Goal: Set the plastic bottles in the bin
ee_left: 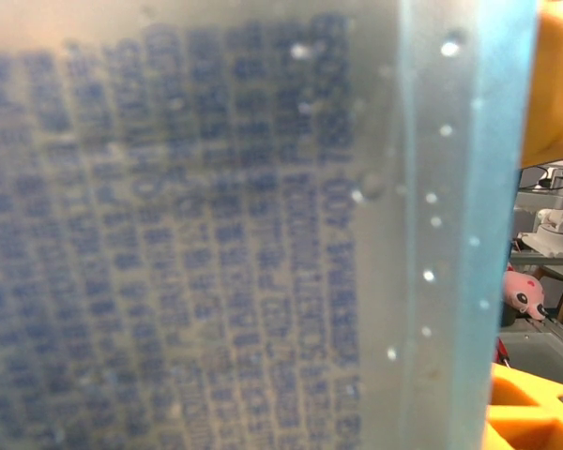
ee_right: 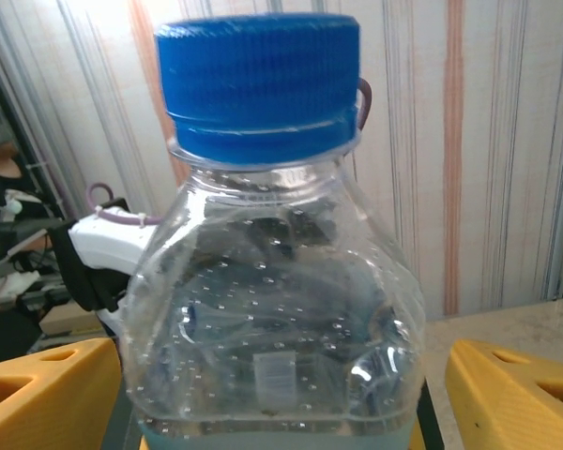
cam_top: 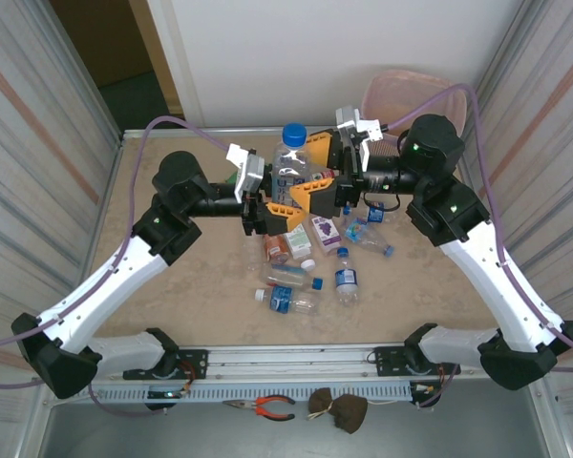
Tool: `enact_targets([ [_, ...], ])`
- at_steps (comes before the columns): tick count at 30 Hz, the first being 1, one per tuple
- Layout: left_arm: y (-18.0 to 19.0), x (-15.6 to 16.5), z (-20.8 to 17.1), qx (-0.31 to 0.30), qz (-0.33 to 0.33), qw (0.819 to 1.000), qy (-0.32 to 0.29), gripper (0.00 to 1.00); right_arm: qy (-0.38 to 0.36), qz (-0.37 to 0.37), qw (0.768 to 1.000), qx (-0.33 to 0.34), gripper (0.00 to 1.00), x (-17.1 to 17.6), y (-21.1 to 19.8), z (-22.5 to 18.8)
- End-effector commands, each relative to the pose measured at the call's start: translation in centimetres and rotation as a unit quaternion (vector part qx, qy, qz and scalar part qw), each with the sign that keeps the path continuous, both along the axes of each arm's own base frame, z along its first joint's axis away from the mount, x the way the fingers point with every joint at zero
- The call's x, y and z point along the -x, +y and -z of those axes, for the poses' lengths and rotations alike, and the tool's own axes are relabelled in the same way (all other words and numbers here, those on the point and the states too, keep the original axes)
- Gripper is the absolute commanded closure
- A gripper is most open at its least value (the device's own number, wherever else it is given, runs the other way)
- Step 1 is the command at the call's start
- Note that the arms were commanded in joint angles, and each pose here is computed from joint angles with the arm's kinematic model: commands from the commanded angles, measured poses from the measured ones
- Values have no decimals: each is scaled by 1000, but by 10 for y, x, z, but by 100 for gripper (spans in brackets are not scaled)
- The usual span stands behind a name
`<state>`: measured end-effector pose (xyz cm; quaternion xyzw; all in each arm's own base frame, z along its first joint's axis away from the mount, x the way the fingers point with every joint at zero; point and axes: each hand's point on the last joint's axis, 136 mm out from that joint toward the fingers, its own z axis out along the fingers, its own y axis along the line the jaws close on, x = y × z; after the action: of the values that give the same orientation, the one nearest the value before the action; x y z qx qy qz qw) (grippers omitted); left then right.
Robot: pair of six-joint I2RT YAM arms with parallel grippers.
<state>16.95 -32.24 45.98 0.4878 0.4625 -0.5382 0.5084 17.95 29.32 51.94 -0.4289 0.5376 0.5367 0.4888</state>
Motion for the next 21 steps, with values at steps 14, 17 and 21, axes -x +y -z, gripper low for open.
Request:
enact_targets([
  [14, -1, 8, -16, 17, 8, 999, -35, 48, -21, 6, 1000, -2, 33, 3, 1, -12],
  [17, -1, 8, -16, 17, 5, 999, -35, 48, -24, 9, 1000, -3, 39, 2, 0, -13],
  [21, 0, 7, -15, 17, -1, 999, -36, 46, -25, 10, 1000, -4, 44, 2, 0, -14],
])
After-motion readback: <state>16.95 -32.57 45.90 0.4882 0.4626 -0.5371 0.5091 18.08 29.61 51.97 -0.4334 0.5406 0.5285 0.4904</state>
